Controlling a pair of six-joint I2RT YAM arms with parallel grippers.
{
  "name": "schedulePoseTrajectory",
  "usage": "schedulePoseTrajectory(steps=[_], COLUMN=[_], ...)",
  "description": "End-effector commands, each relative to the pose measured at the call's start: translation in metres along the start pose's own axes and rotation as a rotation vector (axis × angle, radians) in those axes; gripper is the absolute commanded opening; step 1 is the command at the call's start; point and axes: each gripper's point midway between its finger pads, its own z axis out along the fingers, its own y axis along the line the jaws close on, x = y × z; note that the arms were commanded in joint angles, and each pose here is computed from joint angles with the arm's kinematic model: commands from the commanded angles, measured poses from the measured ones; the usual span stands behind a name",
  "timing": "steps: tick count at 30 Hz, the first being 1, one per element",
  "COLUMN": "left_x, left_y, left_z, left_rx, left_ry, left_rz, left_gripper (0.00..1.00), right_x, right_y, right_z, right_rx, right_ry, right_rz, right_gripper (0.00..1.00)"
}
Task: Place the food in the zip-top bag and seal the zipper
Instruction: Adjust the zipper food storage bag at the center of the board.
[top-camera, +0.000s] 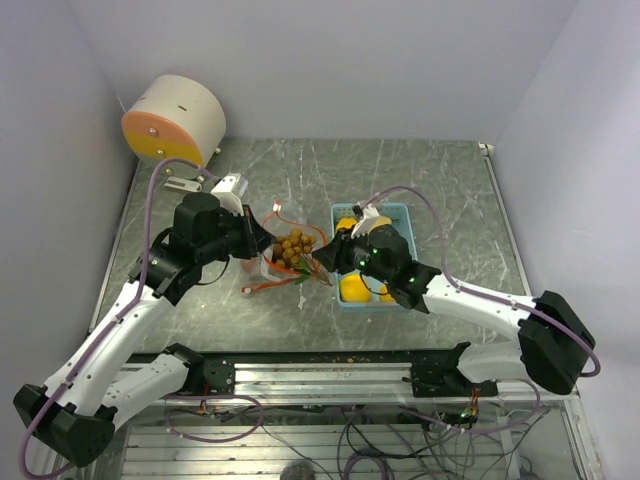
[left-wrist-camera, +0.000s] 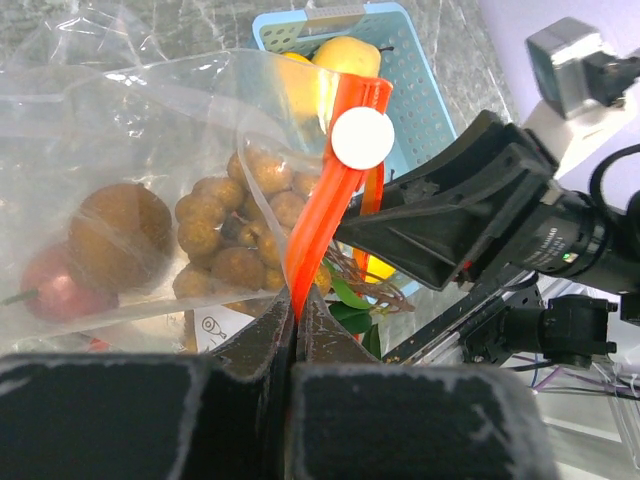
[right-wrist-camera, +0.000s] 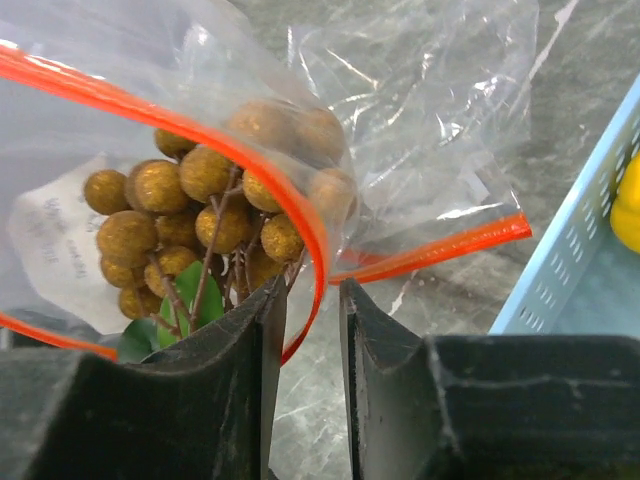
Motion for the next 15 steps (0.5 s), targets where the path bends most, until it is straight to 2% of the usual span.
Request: schedulePoseTrajectory(steps=[1,5,6,12,15], left_x=[-0.016,-0.017,-0.018,-0.009,-0.007], left_y=[-0.014,-0.012,-0.006,0.058,0.075], left_z=[-0.009,-0.014,-0.014,-0.029,-0.034], left_rx=[0.046,0.033,0.002,-0.348,-0.447], left_ry=[-0.066,-0.069,-0.072,-0.047,-0.035], left_rz=[0.029,0.041,0.047,0.087,0.09], left_gripper=[0.07,0.07,0.07,0.07,0.07], right_x=[-0.004,-0.01,-0.015,-0.08,-0.1], right_y=[0.0,-0.001,0.001,0.043,0.066], right_z=[0.008,0.008,0.007,0.004,0.009], right_rx=[0.01,0.029,0.031,0.022,-0.026], right_ry=[-0.005,-0.007,-0.01,0.02,0.057], right_rz=[0.015,-0.004,-0.013,-0.131,-0.182], right_gripper=[0.27,0.05,0.02,0.0,0.0])
